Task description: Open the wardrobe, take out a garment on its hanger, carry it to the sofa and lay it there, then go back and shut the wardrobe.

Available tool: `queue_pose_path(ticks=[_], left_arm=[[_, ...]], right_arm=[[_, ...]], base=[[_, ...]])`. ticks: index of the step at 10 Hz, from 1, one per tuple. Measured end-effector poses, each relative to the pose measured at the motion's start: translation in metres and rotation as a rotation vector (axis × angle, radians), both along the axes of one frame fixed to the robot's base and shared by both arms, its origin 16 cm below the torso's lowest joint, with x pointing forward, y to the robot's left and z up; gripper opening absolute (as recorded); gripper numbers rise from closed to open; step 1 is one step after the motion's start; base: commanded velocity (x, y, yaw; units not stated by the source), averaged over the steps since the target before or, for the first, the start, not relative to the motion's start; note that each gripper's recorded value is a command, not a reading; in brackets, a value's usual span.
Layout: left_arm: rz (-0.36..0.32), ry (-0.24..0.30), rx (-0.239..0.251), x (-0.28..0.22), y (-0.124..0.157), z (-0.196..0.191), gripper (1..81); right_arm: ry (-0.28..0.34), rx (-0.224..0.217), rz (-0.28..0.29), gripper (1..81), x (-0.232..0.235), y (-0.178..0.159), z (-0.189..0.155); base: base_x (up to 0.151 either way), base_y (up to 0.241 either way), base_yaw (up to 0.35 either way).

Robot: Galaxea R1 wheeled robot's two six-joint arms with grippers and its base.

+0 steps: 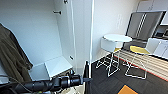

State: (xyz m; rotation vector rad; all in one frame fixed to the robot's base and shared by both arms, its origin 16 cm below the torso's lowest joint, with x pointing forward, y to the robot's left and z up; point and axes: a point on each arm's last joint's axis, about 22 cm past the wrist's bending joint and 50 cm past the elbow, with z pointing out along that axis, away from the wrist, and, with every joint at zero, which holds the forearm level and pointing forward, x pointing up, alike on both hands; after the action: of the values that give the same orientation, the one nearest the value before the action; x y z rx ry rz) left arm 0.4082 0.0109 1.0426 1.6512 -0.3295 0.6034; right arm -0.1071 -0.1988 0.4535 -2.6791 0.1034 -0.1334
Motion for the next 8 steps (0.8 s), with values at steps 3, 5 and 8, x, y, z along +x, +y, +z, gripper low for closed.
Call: queue_pose_path(ticks=[3, 5, 8], left_arm=[[0.002, 0.000, 0.002, -0.0007, 0.0026, -0.0006, 1.0], [0.001, -0.002, 0.002, -0.0008, 0.0021, 0.0002, 1.0], [0.001, -0.006, 0.002, -0.0007, 0.0027, 0.0008, 1.0]], right_arm=[[0.008, 0.001, 0.010, 81.1, -0.0019, 0.0046, -0.0007], [0.008, 0.000, 0.014, 81.1, -0.0027, 0.0048, -0.0008], [0.009, 0.001, 0.016, 81.1, -0.0046, 0.0089, -0.0013]], base=[[0.000, 0.000, -0.212], [0.000, 0.000, -0.212], [0.000, 0.000, -0.212]])
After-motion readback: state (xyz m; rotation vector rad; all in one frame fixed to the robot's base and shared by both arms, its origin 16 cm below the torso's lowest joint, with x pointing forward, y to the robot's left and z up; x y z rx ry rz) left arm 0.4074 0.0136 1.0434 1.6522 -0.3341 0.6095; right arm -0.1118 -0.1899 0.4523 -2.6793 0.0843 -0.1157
